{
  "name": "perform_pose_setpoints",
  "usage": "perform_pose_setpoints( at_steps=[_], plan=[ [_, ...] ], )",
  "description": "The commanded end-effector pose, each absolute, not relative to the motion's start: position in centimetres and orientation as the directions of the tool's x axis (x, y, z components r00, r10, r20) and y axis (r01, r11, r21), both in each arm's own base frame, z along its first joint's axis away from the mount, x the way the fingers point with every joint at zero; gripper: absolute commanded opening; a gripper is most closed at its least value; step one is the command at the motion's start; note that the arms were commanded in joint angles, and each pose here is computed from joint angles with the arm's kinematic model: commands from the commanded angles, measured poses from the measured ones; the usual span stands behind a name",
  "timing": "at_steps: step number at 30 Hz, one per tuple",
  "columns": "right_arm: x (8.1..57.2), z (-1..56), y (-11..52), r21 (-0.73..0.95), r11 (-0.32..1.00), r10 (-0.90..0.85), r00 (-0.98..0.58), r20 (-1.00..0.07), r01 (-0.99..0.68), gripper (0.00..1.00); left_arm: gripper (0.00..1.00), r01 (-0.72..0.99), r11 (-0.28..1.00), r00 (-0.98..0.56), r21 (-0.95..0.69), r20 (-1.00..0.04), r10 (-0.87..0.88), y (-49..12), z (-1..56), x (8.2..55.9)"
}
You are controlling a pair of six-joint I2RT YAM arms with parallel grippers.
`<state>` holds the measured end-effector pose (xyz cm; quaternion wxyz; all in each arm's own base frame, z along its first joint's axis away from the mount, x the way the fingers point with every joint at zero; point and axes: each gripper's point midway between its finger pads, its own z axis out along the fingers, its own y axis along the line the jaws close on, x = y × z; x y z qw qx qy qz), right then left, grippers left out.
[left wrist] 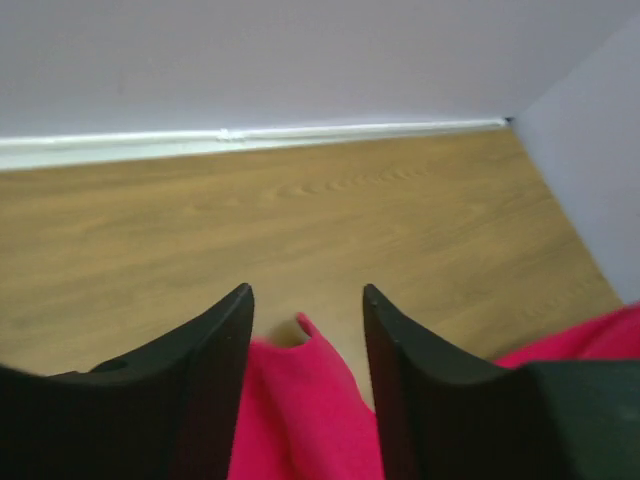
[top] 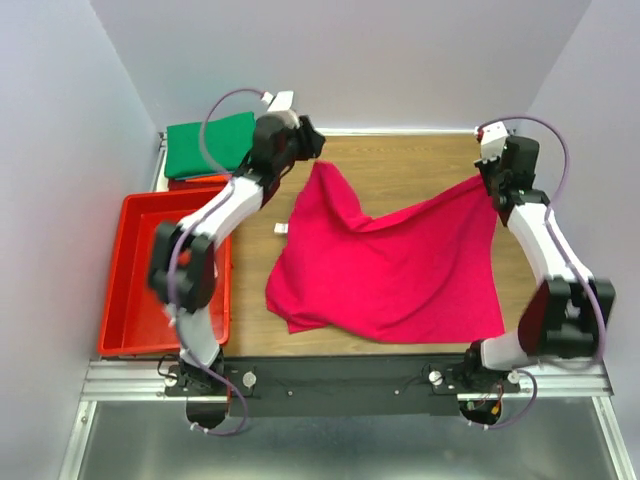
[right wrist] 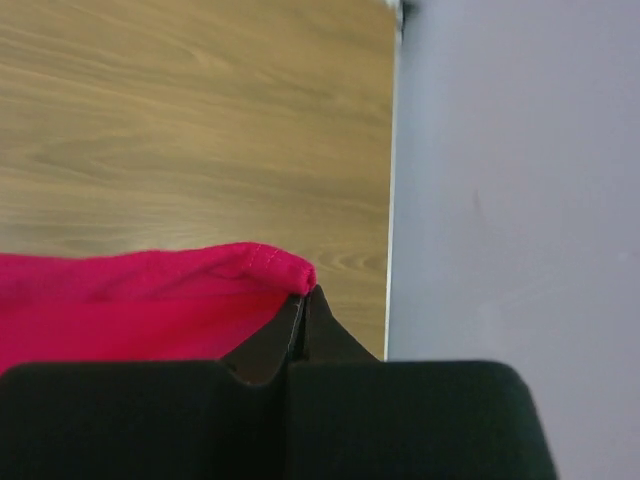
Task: Fold and stack the t-shirts
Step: Flatten the tshirt out
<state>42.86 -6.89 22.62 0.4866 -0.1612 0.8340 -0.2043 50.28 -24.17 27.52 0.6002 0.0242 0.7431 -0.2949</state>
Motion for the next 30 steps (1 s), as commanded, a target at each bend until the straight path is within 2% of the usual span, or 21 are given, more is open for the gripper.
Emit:
perform_pose_setpoints(
  at_steps=[1,4,6,9,12,15,17,19,22,23,30],
  plan=[
    [46.0,25.2,-13.2,-0.459,0.87,-0.357,-0.416,-0.837,0.177,0.31,0.66,0.345,0.867,-0.41,-0.36,-0.888,-0.205,-23.5,24.5,55.8],
    [44.4,22.0,-13.5,-0.471,0.874,-0.369,-0.467,-0.804,0.119,0.81,0.67,0.367,0.885,-0.384,-0.286,-0.913,-0.136,-22.6,25.3,54.3],
    [43.1,21.6,-12.9,-0.455,0.887,-0.374,-0.452,-0.81,0.08,0.89,0.67,0.397,0.886,-0.298,-0.242,-0.946,-0.125,-21.8,28.6,52.5],
    [40.6,18.3,-9.8,-0.404,0.91,-0.397,-0.471,-0.788,-0.09,0.99,0.67,0.42,0.882,-0.346,-0.216,-0.936,-0.064,-21.1,27.4,49.2],
    [38.5,16.3,-6.1,-0.306,0.904,-0.418,-0.472,-0.776,-0.297,1.0,0.65,0.425,0.871,-0.469,-0.245,-0.883,-0.019,-20.9,22.9,45.5],
    [34.7,12.6,-3.4,-0.156,0.883,-0.413,-0.576,-0.706,-0.443,1.0,0.63,0.372,0.878,-0.59,-0.301,-0.807,-0.027,-20.2,19.2,41.5],
    [33.0,11.0,-2.9,-0.118,0.875,-0.417,-0.608,-0.676,-0.469,0.99,0.61,0.362,0.871,-0.666,-0.334,-0.746,-0.009,-20.0,15.9,38.7],
    [31.5,9.8,-2.9,-0.096,0.875,-0.42,-0.644,-0.64,-0.475,0.99,0.6,0.387,0.846,-0.691,-0.368,-0.723,0.002,-21.1,15.2,36.4],
    [29.1,7.9,-2.7,-0.057,0.866,-0.433,-0.688,-0.583,-0.497,0.94,0.55,0.415,0.814,-0.738,-0.406,-0.674,0.04,-22.4,12.9,32.9],
    [28.0,7.0,-2.5,-0.037,0.857,-0.446,-0.703,-0.553,-0.515,0.89,0.54,0.452,0.792,-0.749,-0.411,-0.657,0.086,-24.2,11.9,30.9],
    [24.9,3.7,-2.5,0.033,0.849,-0.461,-0.771,-0.439,-0.527,0.82,0.5,0.465,0.784,-0.797,-0.411,-0.58,0.168,-25.9,7.5,28.3]
  ],
)
